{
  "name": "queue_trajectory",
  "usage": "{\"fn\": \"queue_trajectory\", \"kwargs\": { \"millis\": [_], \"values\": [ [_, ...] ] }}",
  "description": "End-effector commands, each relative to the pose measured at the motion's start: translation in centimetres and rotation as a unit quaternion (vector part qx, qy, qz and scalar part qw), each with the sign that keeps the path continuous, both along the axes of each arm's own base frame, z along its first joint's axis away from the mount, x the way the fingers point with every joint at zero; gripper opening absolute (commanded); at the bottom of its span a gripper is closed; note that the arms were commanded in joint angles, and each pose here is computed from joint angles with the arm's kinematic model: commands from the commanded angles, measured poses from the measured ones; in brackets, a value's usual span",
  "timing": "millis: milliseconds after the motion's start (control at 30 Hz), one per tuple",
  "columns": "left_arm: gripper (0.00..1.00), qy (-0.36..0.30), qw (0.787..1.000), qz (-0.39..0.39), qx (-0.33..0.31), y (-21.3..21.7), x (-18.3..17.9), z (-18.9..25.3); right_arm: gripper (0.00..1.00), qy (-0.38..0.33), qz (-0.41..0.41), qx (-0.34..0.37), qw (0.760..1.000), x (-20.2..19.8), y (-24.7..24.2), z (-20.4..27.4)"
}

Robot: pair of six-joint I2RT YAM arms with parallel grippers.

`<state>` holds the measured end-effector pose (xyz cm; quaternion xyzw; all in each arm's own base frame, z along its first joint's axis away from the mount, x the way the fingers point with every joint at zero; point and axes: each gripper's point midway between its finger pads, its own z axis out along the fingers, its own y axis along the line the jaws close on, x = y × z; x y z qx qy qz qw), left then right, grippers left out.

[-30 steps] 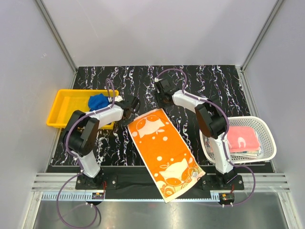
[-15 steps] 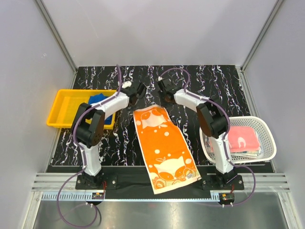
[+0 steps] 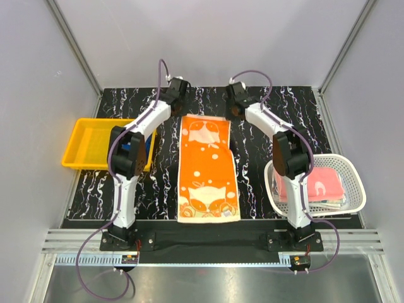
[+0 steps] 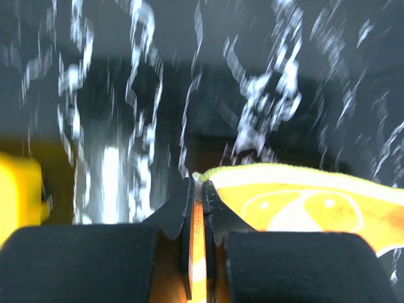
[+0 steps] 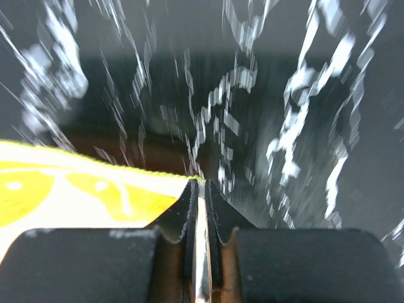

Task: Fold and stack the towels
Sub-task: Fold the towel

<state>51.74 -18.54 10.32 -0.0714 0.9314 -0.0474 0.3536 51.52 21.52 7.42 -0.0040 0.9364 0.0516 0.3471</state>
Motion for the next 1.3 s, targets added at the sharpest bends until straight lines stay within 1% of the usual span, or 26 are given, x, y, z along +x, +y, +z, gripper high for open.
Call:
{"fn": "queue_trajectory", "kwargs": {
  "millis": [0,33,100,200,333,433,467,500,567,633,667,700,733,767,800,833,867,900,933,967,1033,1067,1100,1167,1200,1267],
  "values": [
    [0.00,-0.067,0.996,-0.052,-0.006,0.0,4.8,3.9,0.01,-0.090,-0.021,0.006,0.996,4.9,-0.6,4.9],
    [0.00,-0.088,0.994,-0.055,-0.015,-0.1,5.9,5.6,0.01,-0.103,-0.020,0.009,0.994,5.5,-0.6,5.5],
    [0.00,-0.094,0.993,-0.061,-0.036,0.5,7.2,5.6,0.01,-0.143,-0.019,0.009,0.989,7.2,-0.6,7.2],
    [0.00,-0.115,0.990,-0.064,-0.054,1.5,8.8,6.4,0.00,-0.179,-0.018,0.010,0.984,8.7,-0.8,8.9],
    [0.00,-0.128,0.985,-0.083,-0.084,1.7,9.5,7.0,0.00,-0.201,-0.012,0.018,0.979,9.5,-1.1,10.4],
    [0.00,-0.134,0.982,-0.094,-0.090,1.6,9.3,7.7,0.00,-0.202,0.000,0.026,0.979,9.0,-0.9,11.1],
    [0.00,-0.137,0.981,-0.101,-0.094,1.4,9.1,8.1,0.00,-0.191,0.001,0.025,0.981,8.5,-1.0,10.3],
    [0.00,-0.128,0.982,-0.104,-0.095,1.3,8.6,7.3,0.00,-0.201,0.002,0.031,0.979,8.1,-1.0,11.6],
    [0.00,-0.124,0.982,-0.110,-0.094,1.5,7.5,7.3,0.00,-0.200,0.009,0.037,0.979,6.9,-1.1,12.2],
    [0.00,-0.120,0.982,-0.110,-0.095,1.6,6.7,7.4,0.00,-0.194,0.018,0.046,0.980,5.9,-0.9,12.5],
    [0.00,-0.119,0.981,-0.114,-0.099,1.6,6.0,8.2,0.00,-0.179,0.028,0.049,0.982,5.1,-0.7,11.7],
    [0.00,-0.102,0.984,-0.112,-0.099,1.7,5.1,6.9,0.00,-0.180,0.027,0.058,0.982,4.3,-0.8,12.6],
    [0.00,-0.100,0.983,-0.111,-0.103,1.7,4.6,6.8,0.00,-0.176,0.032,0.065,0.982,3.7,-0.6,12.6],
    [0.00,-0.117,0.981,-0.111,-0.106,1.8,4.1,8.5,0.00,-0.159,0.035,0.065,0.985,2.6,-0.7,11.3],
    [0.00,-0.111,0.983,-0.105,-0.106,2.1,3.5,8.1,0.00,-0.167,0.037,0.074,0.983,1.8,-0.4,12.5],
    [0.00,-0.097,0.985,-0.096,-0.106,2.4,2.5,7.2,0.00,-0.164,0.039,0.079,0.983,1.1,-0.4,12.6],
    [0.00,-0.096,0.985,-0.092,-0.106,2.5,1.9,7.0,0.00,-0.148,0.040,0.078,0.985,0.2,-0.5,11.4],
    [0.00,-0.104,0.984,-0.093,-0.111,2.7,1.2,8.2,0.00,-0.151,0.039,0.087,0.984,-0.7,-0.3,12.2],
    [0.00,-0.083,0.986,-0.089,-0.115,2.7,-0.2,6.7,0.00,-0.146,0.043,0.092,0.984,-1.6,0.1,12.2],
    [0.00,-0.084,0.986,-0.087,-0.118,2.7,-0.7,6.7,0.00,-0.131,0.044,0.092,0.986,-2.6,0.1,11.0],
    [0.00,-0.089,0.984,-0.086,-0.128,2.7,-2.3,7.4,0.00,-0.122,0.045,0.102,0.986,-4.3,0.6,11.2],
    [0.00,-0.073,0.986,-0.081,-0.127,3.0,-3.5,6.0,0.00,-0.113,0.047,0.102,0.987,-5.4,0.6,10.8],
    [0.00,-0.067,0.986,-0.079,-0.128,3.0,-4.2,5.5,0.00,-0.108,0.046,0.106,0.987,-6.1,0.7,10.5],
    [0.00,-0.074,0.985,-0.081,-0.136,2.7,-5.7,6.1,0.00,-0.089,0.049,0.104,0.989,-7.8,0.8,9.3],
    [0.00,-0.056,0.986,-0.080,-0.135,2.9,-7.0,4.4,0.00,-0.089,0.046,0.110,0.989,-8.4,0.7,9.8],
    [0.00,-0.059,0.984,-0.090,-0.145,2.5,-8.5,4.8,0.00,-0.071,0.050,0.109,0.990,-10.1,0.7,8.6]
  ]
}}
